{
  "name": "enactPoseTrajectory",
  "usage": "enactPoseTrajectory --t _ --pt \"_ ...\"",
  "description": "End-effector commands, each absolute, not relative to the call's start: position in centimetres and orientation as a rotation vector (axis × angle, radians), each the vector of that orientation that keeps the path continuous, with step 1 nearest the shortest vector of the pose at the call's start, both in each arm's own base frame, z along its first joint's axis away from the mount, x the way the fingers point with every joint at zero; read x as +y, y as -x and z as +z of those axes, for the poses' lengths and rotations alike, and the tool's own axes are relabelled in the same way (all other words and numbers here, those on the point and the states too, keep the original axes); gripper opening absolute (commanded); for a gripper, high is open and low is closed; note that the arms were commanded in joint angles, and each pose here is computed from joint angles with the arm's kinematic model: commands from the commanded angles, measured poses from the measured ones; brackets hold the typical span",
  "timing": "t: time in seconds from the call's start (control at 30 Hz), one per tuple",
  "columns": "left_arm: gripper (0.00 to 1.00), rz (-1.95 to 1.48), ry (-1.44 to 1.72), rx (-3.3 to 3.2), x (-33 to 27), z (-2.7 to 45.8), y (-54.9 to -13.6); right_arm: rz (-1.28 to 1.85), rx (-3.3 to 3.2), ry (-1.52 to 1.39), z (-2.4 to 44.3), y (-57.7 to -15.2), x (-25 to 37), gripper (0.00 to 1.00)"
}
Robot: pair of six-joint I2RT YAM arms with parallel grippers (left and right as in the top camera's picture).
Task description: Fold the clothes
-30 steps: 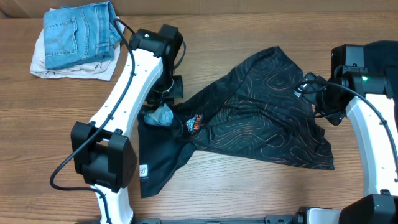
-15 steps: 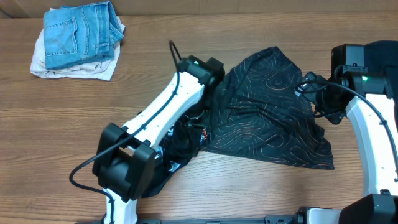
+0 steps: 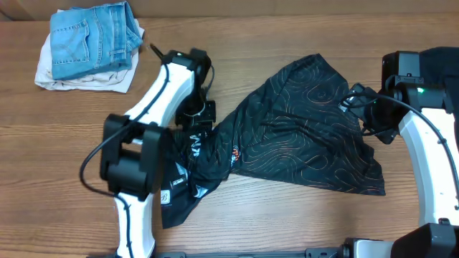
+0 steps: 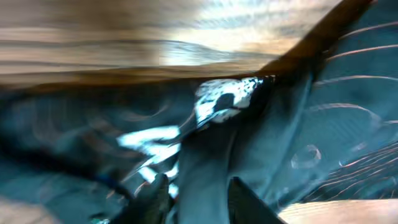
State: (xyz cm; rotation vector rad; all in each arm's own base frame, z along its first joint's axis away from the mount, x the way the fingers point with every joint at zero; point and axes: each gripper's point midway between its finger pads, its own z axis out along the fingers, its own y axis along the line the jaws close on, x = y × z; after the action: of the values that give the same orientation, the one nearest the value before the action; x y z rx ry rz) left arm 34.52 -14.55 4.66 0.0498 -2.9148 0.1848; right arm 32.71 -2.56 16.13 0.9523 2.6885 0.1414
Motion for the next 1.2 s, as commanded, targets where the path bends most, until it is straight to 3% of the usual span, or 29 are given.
enactPoseTrajectory --t 0.0,0.1,0.27,0.37,0.5,0.63,0.93,1.17 --pt "0.3 0.326 0.047 -2.821 -16.7 3.5 -33.5 0.152 2.692 -0.951 16.0 -32.7 -2.5 0.96" --pt "0.41 0.314 0.053 -2.819 -16.6 3.4 -33.4 0.154 2.69 -0.95 16.0 -32.8 -2.5 0.96" --pt "0.4 0.286 0.049 -2.802 -16.3 2.7 -32.9 0.154 2.689 -0.951 16.0 -32.8 -2.5 0.96" --pt "0.22 0.267 0.048 -2.777 -16.2 2.1 -32.4 0.154 2.69 -0.951 16.0 -32.8 -2.5 0.96" --pt "0.04 0.263 0.047 -2.774 -16.1 1.9 -32.3 0.152 2.693 -0.952 16.0 -32.7 -2.5 0.96" --pt "0.04 0.255 0.047 -2.775 -16.1 2.3 -32.4 0.153 2.692 -0.951 16.0 -32.7 -2.5 0.96" --pt "0.04 0.043 0.106 -3.058 -14.3 13.0 -36.8 0.152 2.692 -0.952 16.0 -32.7 -2.5 0.96" --pt "0.04 0.045 0.102 -3.166 -14.0 18.1 -36.0 0.152 2.693 -0.952 16.0 -32.7 -2.5 0.96"
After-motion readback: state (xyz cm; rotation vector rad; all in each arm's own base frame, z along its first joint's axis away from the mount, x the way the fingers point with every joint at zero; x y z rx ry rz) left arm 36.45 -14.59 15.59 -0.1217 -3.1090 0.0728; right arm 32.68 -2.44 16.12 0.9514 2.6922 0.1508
